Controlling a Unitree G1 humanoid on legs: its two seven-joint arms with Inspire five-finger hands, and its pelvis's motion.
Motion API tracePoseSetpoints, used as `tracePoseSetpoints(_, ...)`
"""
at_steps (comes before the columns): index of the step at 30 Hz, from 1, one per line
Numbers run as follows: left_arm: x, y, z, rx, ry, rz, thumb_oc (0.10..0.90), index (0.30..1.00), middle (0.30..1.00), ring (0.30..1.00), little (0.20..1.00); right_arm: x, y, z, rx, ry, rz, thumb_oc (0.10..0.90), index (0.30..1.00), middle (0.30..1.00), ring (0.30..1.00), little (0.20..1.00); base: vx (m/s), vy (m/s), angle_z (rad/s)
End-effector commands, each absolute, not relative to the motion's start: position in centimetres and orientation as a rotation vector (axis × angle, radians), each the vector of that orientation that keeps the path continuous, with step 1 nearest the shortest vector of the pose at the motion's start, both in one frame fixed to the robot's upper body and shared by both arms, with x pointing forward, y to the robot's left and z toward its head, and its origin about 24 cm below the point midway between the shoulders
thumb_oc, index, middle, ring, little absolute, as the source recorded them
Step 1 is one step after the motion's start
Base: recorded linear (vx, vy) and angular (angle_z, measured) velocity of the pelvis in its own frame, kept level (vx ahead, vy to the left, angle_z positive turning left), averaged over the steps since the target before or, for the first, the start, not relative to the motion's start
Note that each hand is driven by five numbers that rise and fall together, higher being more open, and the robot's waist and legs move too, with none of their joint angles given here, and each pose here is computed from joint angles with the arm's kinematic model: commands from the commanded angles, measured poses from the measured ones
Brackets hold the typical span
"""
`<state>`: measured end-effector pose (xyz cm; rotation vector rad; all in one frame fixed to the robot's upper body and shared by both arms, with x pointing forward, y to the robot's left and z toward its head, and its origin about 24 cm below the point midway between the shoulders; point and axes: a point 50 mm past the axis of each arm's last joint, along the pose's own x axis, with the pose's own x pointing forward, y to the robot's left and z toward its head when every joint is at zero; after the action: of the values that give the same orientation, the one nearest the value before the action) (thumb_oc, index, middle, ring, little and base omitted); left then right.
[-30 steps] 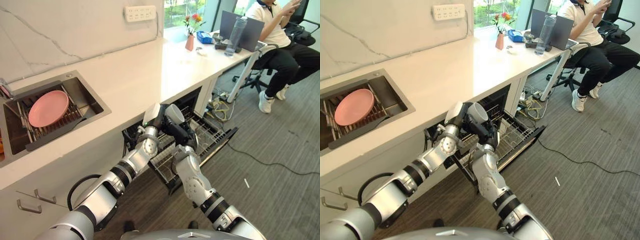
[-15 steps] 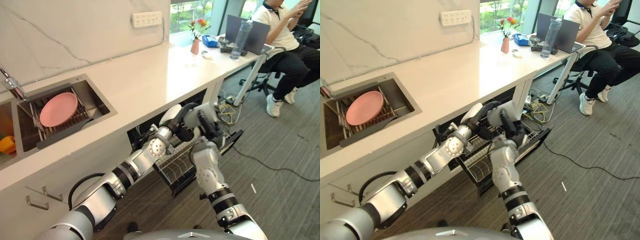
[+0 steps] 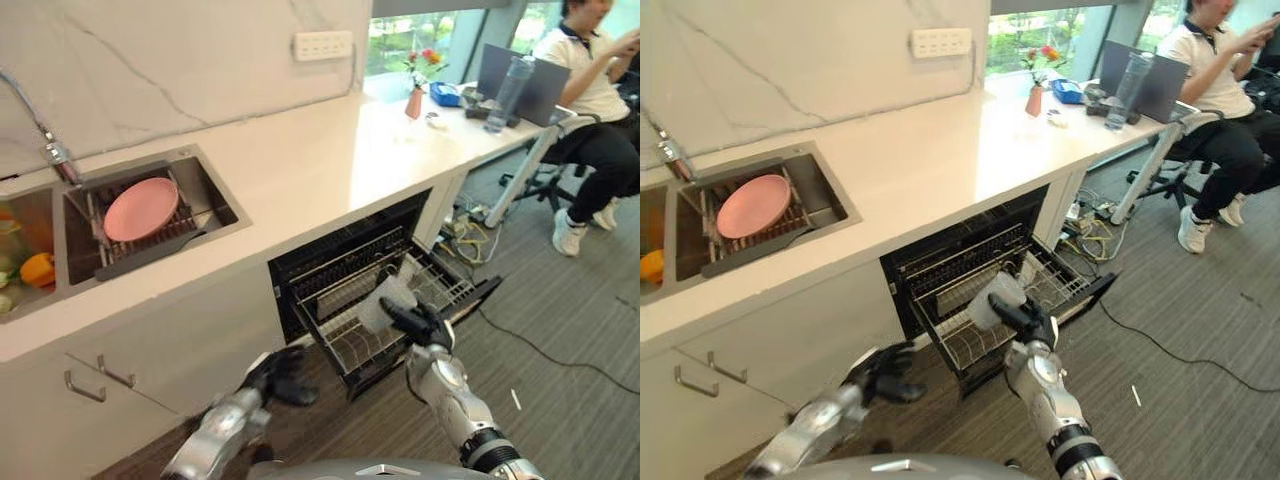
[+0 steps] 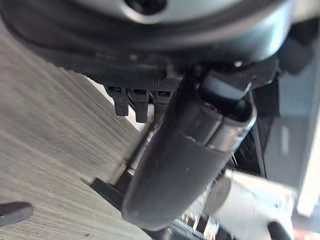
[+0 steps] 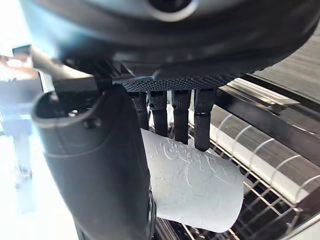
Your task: Place the dishes in the dishwasher.
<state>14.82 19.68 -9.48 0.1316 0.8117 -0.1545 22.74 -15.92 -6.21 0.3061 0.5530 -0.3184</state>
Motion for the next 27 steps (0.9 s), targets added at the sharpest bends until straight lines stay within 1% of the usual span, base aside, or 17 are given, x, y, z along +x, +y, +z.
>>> tracePoseSetpoints(1,18.6,19.8,-7.5,0.185,0.643,-0.174,0.8,0.9,0.9,0.9,0.9,28.4,-17.9,0.8,0.226,0.188,-0.213,0.4,0.3,0.3,0.3,0.3,0.01,-0.01,0.37)
tracePoseSetpoints(2,17.5,21.2,-8.4,0.212,0.683,-0.105,0.8,0.9,0.9,0.9,0.9,28.1,-18.8,0.6,0.158,0.194,-0.204,0.4,0.3,0.3,0.3,0.3,0.01,-0.007,0.4)
tracePoseSetpoints(3,17.5,21.2,-8.4,0.212,0.683,-0.105,0.8,0.9,0.9,0.9,0.9,28.1,-18.8,0.6,0.157,0.194,-0.203,0.4,0.3,0.3,0.3,0.3,0.01,-0.015,0.48)
tracePoseSetpoints(6,15.2,22.7,-10.1,0.198,0.778,0.031,0.8,0.9,0.9,0.9,0.9,27.4,-20.2,-0.3,0.056,0.237,-0.219,0.4,0.3,0.3,0.3,0.3,-0.01,-0.016,0.45)
tracePoseSetpoints(8,13.8,23.2,-11.2,0.229,0.845,0.065,0.8,0.9,0.9,0.9,0.9,27.1,-21.1,-1.0,0.001,0.271,-0.24,0.4,0.3,0.3,0.3,0.3,0.02,-0.013,0.46)
tracePoseSetpoints(9,12.1,23.7,-12.5,0.266,0.933,0.089,0.8,0.9,0.9,0.9,0.9,26.9,-22.0,-1.9,-0.059,0.322,-0.274,0.4,0.3,0.3,0.3,0.3,0.02,-0.007,0.56)
tracePoseSetpoints(11,12.1,23.6,-12.5,0.266,0.932,0.089,0.8,0.9,0.9,0.9,0.9,26.9,-22.0,-1.9,-0.06,0.321,-0.275,0.4,0.3,0.3,0.3,0.3,0.01,0.0,0.44)
tracePoseSetpoints(12,8.6,24.6,-14.3,0.335,1.093,0.123,0.8,0.9,0.9,0.9,0.9,27.1,-23.6,-2.6,-0.117,0.382,-0.319,0.4,0.3,0.3,0.3,0.3,0.02,0.006,0.31)
tracePoseSetpoints(13,8.7,24.5,-14.3,0.335,1.091,0.123,0.8,0.9,0.9,0.9,0.9,27.1,-23.6,-2.5,-0.117,0.381,-0.319,0.4,0.3,0.3,0.3,0.3,0.1,-0.037,0.32)
tracePoseSetpoints(14,6.2,25.1,-15.3,0.362,1.212,0.159,0.8,0.9,0.9,0.9,0.9,27.2,-24.8,-2.9,-0.162,0.416,-0.351,0.4,0.3,0.3,0.3,0.3,0.01,0.007,0.38)
tracePoseSetpoints(15,6.3,25.0,-15.4,0.362,1.208,0.157,0.8,0.9,0.9,0.9,0.9,27.3,-24.8,-2.8,-0.163,0.413,-0.353,0.4,0.3,0.3,0.3,0.3,0.0,0.006,0.37)
tracePoseSetpoints(18,2.1,25.1,-16.5,0.247,1.394,0.314,0.8,0.9,0.9,0.9,0.9,27.5,-27.4,-3.1,-0.243,0.483,-0.451,0.4,0.3,0.3,0.3,0.3,0.05,-0.039,0.2)
tracePoseSetpoints(23,0.7,24.5,-16.9,0.194,1.448,0.338,0.8,0.9,0.9,0.9,0.9,27.2,-28.2,-3.8,-0.263,0.535,-0.483,0.4,0.3,0.3,0.3,0.3,0.01,-0.008,0.07)
tracePoseSetpoints(24,0.6,24.1,-17.0,0.181,1.449,0.333,0.8,0.9,0.9,0.9,0.9,26.9,-28.4,-4.3,-0.276,0.569,-0.49,0.53,0.495,0.495,0.495,0.495,-0.08,0.049,0.03)
tracePoseSetpoints(25,0.7,24.1,-17.0,0.182,1.447,0.331,0.8,0.9,0.9,0.9,0.9,26.9,-28.4,-4.2,-0.276,0.567,-0.493,0.729,0.794,0.794,0.794,0.794,0.0,0.0,0.0)
tracePoseSetpoints(26,0.6,24.0,-17.0,0.171,1.451,0.334,0.8,0.9,0.9,0.9,0.9,26.7,-28.3,-4.5,-0.289,0.584,-0.477,0.8,0.9,0.9,0.9,0.9,-0.08,0.051,0.01)
tracePoseSetpoints(27,0.7,23.8,-17.0,0.16,1.449,0.33,0.8,0.9,0.9,0.9,0.9,26.5,-28.3,-4.8,-0.311,0.601,-0.46,0.8,0.9,0.9,0.9,0.9,0.0,0.0,0.0)
